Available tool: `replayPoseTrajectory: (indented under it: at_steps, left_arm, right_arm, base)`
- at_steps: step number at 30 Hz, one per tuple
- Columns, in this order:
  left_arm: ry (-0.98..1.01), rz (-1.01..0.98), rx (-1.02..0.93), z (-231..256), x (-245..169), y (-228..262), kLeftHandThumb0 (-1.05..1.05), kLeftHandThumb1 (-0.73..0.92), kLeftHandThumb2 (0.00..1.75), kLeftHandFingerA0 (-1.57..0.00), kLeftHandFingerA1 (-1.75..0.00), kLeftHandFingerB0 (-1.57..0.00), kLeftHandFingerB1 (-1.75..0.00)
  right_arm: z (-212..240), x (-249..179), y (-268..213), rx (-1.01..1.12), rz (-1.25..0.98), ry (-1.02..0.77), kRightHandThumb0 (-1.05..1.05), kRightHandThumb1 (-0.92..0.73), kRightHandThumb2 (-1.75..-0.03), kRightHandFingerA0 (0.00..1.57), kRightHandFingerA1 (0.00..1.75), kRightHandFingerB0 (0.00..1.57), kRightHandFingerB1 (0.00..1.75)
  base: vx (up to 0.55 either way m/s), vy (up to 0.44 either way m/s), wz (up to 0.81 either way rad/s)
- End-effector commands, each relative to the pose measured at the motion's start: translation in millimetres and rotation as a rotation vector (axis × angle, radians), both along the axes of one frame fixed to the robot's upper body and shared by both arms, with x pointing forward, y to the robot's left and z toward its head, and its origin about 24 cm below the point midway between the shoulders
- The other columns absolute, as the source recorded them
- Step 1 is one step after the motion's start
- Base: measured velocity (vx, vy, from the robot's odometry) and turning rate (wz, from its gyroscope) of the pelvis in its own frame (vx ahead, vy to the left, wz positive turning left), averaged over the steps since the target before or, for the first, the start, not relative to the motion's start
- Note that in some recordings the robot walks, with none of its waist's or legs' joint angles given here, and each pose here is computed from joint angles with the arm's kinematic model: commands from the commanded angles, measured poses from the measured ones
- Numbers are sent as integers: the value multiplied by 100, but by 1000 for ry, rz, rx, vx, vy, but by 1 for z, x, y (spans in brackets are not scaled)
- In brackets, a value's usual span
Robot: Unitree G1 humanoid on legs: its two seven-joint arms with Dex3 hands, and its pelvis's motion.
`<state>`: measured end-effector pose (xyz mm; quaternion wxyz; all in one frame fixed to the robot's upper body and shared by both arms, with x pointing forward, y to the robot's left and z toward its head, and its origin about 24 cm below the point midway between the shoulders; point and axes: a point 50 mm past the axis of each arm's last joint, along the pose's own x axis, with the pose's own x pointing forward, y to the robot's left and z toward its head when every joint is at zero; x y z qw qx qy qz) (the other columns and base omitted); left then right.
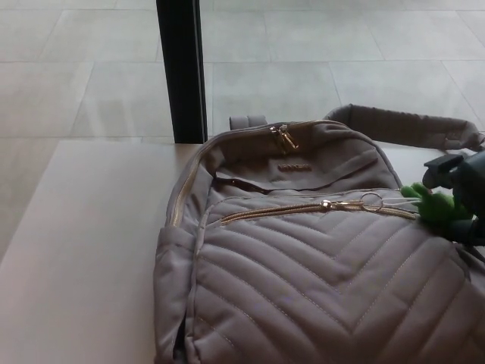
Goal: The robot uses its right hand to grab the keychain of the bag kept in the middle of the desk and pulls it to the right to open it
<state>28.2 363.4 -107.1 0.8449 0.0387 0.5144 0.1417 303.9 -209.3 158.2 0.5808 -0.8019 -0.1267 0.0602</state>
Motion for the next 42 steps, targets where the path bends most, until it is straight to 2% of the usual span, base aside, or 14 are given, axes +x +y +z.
replayPoseTrajectory:
  at_steps: [1, 7, 8, 10, 11, 16, 17, 19, 21, 25, 26, 30, 32, 42]
  left_arm:
    - [-10, -24, 29, 4, 1, 4, -79, 92, 77, -54, -51, -39, -40]
    - [-16, -24, 22, 4, 2, 4, -78, 77, 113, -46, -59, -36, -53]
    - [-18, -13, 13, 4, 2, 4, -78, 92, 75, -50, -50, -38, -40]
    - [-14, -15, 18, 4, 1, 4, -75, 77, 114, -47, -60, -35, -52]
    - [-14, -2, 12, 3, 1, 4, -77, 92, 74, -51, -49, -39, -40]
    - [-15, -37, 33, 4, 1, 4, -81, 92, 80, -51, -49, -36, -40]
    - [-18, -35, 31, 4, 1, 4, -83, 92, 80, -50, -50, -37, -40]
    - [-15, -21, 20, 4, 1, 5, -75, 78, 114, -47, -59, -36, -52]
    - [-24, 3, 2, 5, 1, 6, -77, 92, 75, -50, -50, -38, -40]
    - [-15, 13, 7, 4, 2, 6, -79, 92, 76, -50, -49, -38, -39]
    - [-22, 11, 8, 4, 1, 6, -76, 78, 114, -45, -59, -33, -51]
    - [-24, -17, 32, 5, 2, 6, -79, 92, 79, -50, -49, -38, -41]
    - [-23, -5, 16, 5, 1, 6, -78, 92, 80, -52, -47, -40, -38]
    - [-26, 9, 8, 5, 1, 6, -80, 92, 79, -52, -48, -40, -39]
  right_arm:
    - [-7, -1, -5, -42, -5, 12, -63, -55, -86, 107, 138, 58, 59]
    - [-7, 2, -10, 18, 3, 14, -23, -67, -66, 96, 168, 78, 52]
    - [-6, 2, -10, 33, 17, 2, -36, -59, -62, 96, 171, 89, 56]
    - [-6, 0, -8, 63, 39, 1, -41, -52, -63, 96, 167, 92, 58]
    - [-5, 0, -6, 49, 42, -5, -35, -53, -59, 95, 171, 96, 58]
    - [-3, 0, -5, 69, 72, -35, -25, -57, -70, 93, 175, 88, 102]
    - [-3, 0, -4, 78, 78, -40, -31, -46, -96, 120, 132, 89, 101]
    - [-1, -1, -3, 104, 108, -77, -23, -42, -90, 98, 175, 85, 129]
    - [0, 0, -3, 130, 131, -97, -23, -43, -88, 98, 175, 86, 124]
    - [0, -1, -5, 151, 146, -123, -23, -42, -93, 99, 175, 80, 142]
    - [0, -2, -5, 159, 141, -127, -24, -49, -99, 98, 175, 78, 145]
    - [0, -1, -7, 228, 107, -172, -35, -49, -111, 122, 139, 98, 123]
    - [0, -2, -7, 239, 102, -212, -26, -49, -108, 97, 175, 75, 156]
    - [6, -2, -17, 371, 50, -269, -19, -40, -113, 97, 175, 73, 159]
  base:
    - [0, 0, 0]
    - [0, 0, 0]
    - [0, 0, 0]
    - [0, 0, 0]
    - [0, 0, 0]
    - [0, 0, 0]
    - [0, 0, 0]
    - [0, 0, 0]
    - [0, 0, 0]
    - [0, 0, 0]
    - [0, 0, 0]
    - [0, 0, 0]
    - [0, 0, 0]
    - [0, 0, 0]
